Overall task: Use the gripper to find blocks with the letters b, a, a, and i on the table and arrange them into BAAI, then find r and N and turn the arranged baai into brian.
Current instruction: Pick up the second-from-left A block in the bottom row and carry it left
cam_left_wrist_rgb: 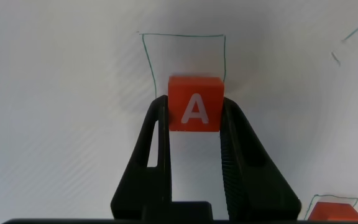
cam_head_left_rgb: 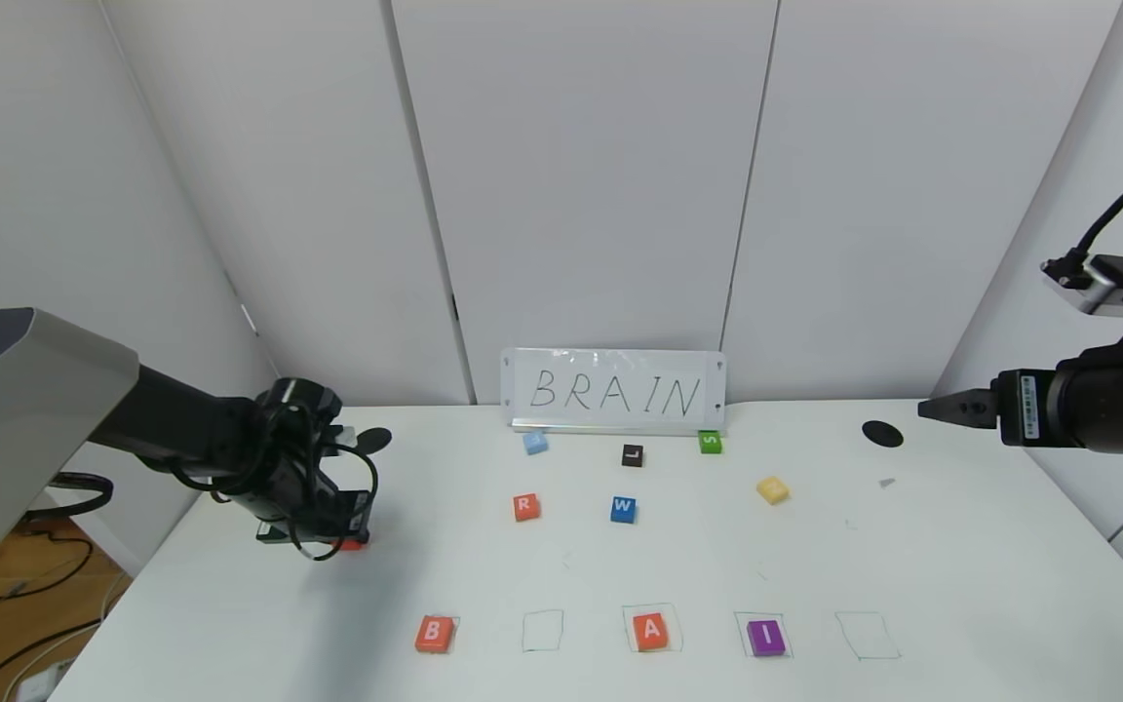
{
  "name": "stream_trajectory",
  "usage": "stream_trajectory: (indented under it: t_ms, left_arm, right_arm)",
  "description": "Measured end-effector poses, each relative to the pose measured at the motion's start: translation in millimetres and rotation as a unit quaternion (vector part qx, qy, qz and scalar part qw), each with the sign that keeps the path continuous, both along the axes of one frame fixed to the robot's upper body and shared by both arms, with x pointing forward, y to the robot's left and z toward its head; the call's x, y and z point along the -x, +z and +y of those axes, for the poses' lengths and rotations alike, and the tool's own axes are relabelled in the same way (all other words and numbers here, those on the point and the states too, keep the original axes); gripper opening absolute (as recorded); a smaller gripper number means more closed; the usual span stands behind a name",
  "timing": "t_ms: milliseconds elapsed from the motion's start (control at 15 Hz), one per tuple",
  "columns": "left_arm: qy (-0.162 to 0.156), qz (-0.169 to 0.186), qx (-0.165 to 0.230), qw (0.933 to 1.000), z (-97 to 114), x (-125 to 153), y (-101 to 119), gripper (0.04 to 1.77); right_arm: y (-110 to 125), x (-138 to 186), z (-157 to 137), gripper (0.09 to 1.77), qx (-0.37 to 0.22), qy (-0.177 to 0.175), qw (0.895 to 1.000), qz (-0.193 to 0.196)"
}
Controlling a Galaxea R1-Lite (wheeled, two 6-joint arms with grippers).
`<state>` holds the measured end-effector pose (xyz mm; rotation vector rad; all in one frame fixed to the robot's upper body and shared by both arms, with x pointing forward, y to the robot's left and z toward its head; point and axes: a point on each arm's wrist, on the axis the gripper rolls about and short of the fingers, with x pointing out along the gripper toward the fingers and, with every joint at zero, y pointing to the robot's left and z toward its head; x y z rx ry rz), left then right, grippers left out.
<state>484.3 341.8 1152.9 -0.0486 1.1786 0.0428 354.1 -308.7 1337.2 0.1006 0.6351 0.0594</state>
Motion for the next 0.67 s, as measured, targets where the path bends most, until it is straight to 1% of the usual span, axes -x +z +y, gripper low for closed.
stream_trajectory:
  t_ms: [667]
  left_arm:
    - [0.000,0.002,-0.003,1.0000,0.2,-3.9,-3.9,0.52]
  right_arm:
    - [-1.3,-1.5,0.0,1.71,0.001,0.000,1.000,0.002]
